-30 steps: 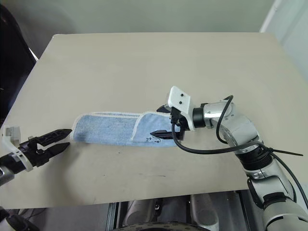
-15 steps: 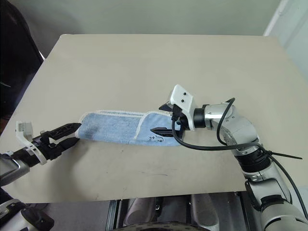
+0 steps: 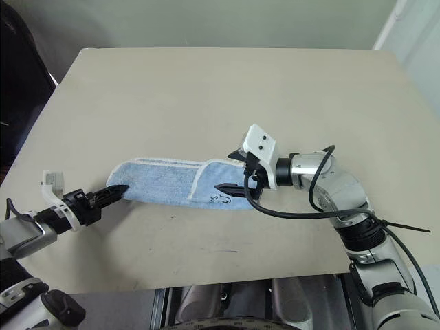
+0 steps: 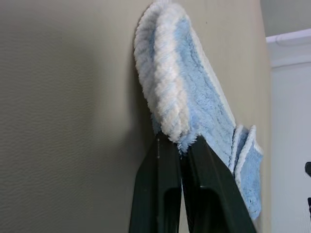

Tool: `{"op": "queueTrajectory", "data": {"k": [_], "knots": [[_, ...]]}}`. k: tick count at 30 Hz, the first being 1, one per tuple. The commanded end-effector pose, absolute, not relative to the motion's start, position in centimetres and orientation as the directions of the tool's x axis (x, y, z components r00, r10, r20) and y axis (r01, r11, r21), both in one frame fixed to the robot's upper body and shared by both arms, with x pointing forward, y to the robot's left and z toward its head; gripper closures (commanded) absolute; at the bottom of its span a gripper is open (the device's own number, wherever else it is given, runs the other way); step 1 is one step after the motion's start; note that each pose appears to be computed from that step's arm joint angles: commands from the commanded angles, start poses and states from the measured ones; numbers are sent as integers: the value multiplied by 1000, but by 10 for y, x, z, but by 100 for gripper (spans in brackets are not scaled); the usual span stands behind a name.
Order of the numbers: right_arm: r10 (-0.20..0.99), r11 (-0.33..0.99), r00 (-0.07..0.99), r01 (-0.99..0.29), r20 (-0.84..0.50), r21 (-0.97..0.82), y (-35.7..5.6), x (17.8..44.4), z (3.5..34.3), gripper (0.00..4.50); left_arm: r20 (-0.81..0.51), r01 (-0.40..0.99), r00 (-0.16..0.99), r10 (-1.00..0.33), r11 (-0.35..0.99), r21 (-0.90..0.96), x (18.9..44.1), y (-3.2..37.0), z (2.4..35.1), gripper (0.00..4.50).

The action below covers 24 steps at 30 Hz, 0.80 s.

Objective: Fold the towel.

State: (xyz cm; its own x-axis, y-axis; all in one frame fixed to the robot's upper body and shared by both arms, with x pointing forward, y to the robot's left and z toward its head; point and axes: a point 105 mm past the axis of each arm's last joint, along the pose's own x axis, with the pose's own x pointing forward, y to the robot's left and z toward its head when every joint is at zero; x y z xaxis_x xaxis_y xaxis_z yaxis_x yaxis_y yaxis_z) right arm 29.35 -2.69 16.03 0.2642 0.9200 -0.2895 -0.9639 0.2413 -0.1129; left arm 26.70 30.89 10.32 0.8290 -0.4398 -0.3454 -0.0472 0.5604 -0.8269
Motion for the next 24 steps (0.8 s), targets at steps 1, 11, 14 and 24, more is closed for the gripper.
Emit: {"op": "queueTrajectory", "data": {"k": [1,11,14,24], "knots": [[925,244,281,-956,-255,-165,-28,291,173,0,-336,-37,853,-400,595,-803,266,320,112,448],[930,272,300,-951,-212,-148,-39,289,184,0,-324,172,795,-513,703,-690,285,291,136,448],[919,299,327,-942,-221,-151,-46,289,183,0,-307,330,729,-612,707,-626,289,264,151,448],[889,365,396,-916,-231,-165,-57,288,179,0,-329,662,467,-821,571,-485,279,201,175,448]]}}
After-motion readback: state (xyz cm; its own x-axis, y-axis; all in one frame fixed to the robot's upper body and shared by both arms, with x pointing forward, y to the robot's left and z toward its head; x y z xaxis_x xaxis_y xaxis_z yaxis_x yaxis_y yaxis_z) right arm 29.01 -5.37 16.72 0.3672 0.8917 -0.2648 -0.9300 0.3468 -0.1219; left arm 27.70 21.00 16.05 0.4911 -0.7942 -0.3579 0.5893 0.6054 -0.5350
